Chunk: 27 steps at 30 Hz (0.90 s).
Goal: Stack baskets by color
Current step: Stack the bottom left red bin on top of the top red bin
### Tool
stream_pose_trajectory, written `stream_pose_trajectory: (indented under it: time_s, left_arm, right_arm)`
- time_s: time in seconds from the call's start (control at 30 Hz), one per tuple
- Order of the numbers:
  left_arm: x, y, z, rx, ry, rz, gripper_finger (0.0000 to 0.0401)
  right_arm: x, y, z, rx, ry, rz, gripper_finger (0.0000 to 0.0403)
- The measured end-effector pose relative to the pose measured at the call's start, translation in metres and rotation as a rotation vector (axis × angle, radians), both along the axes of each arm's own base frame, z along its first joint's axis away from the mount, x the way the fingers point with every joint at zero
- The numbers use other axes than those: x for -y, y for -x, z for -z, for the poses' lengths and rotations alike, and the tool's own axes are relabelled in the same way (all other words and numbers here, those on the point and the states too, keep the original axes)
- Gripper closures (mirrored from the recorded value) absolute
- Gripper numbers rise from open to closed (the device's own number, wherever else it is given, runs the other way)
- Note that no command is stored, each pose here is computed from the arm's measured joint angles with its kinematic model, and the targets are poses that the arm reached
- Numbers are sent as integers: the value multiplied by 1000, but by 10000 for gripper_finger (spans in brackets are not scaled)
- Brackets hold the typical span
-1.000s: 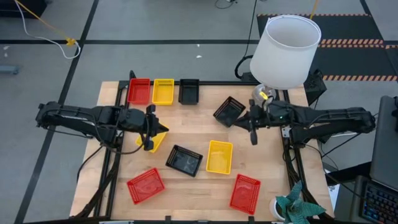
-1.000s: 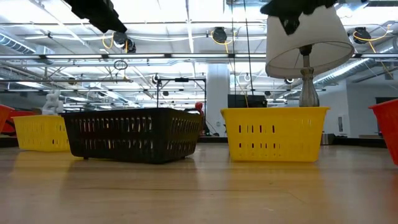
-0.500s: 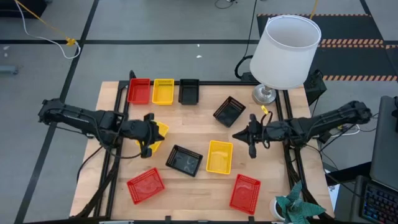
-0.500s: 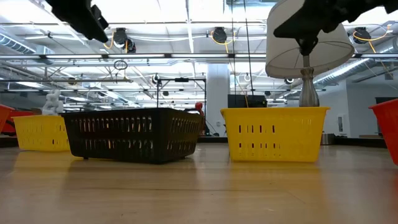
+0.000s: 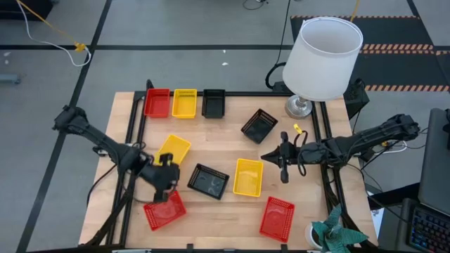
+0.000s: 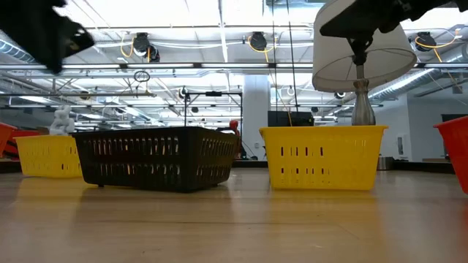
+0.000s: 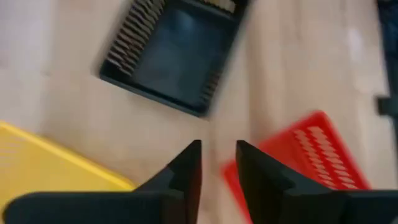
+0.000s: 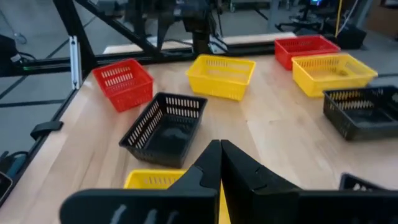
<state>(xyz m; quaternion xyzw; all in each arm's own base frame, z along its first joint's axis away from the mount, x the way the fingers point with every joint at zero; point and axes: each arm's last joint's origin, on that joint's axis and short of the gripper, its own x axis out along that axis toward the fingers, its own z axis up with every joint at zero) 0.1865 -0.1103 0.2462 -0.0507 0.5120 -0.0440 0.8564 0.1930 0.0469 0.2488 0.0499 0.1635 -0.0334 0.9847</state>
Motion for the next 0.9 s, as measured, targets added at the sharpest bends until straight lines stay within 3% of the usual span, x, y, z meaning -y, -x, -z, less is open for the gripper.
stream_pose_trajectory:
  time_s: [0.33, 0.6, 0.77, 0.9]
  left_arm:
    - [69, 1, -4, -126, 88, -32, 272]
    - [124, -16, -8, -260, 120, -185, 272]
    - [149, -26, 6, -366, 185, -361, 272]
    - [162, -26, 21, -424, 164, -391, 272]
  right_arm:
    - [-2, -7, 3, 6, 31, -12, 403]
    - [-3, -9, 4, 11, 60, -25, 403]
    - [-3, -10, 3, 15, 88, -35, 403]
    - [-3, -10, 1, 33, 122, -47, 403]
